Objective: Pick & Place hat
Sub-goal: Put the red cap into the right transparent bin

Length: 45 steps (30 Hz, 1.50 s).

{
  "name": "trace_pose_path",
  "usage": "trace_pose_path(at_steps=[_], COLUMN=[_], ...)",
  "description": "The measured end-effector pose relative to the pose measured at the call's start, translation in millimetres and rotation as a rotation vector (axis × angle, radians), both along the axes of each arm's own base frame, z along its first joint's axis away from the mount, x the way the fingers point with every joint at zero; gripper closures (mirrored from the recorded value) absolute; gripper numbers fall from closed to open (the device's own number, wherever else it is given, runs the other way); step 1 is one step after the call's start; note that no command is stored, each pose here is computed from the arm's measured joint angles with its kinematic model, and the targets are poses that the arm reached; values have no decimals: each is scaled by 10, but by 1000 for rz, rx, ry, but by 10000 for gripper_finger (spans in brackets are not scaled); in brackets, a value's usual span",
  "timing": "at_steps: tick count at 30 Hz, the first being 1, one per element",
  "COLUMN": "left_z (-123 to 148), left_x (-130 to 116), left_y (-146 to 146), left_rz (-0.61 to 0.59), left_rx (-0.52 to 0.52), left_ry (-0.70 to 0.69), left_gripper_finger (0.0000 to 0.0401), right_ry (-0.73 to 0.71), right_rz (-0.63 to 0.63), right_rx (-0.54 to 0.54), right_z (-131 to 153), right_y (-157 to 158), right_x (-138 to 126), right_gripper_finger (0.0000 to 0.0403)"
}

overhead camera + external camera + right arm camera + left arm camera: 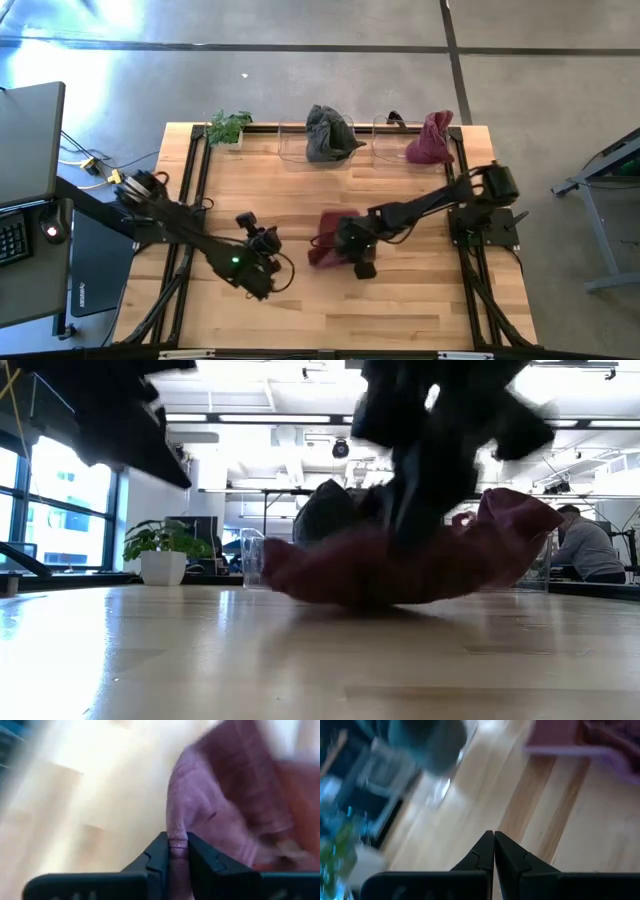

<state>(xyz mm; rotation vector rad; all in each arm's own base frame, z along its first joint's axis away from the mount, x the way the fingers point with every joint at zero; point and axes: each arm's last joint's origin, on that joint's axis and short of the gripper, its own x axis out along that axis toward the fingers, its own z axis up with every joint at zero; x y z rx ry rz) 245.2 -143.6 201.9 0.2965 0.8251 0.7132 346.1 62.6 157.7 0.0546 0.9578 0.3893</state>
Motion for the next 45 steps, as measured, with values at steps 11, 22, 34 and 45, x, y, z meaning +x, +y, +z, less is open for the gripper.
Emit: trace_pose_path(at_steps=[11, 22, 34, 45], left_z=[14, -82, 7, -28], left_x=[301, 685, 1218, 1373], left_y=[-323, -535, -439, -184], left_rz=[-646, -1076, -699, -608], left_rx=[4, 200, 307, 176], left_ry=[-132, -231, -309, -269], left_gripper_finger=[350, 199, 157, 160], right_ry=[-112, -393, -459, -463], right_rz=[143, -11, -127, -127], right_rx=[152, 273, 268, 270], right_z=[463, 300, 121, 118], right_y=[318, 130, 39, 47], right_x=[-212, -760, -1006, -998], right_gripper_finger=[371, 367, 364, 361])
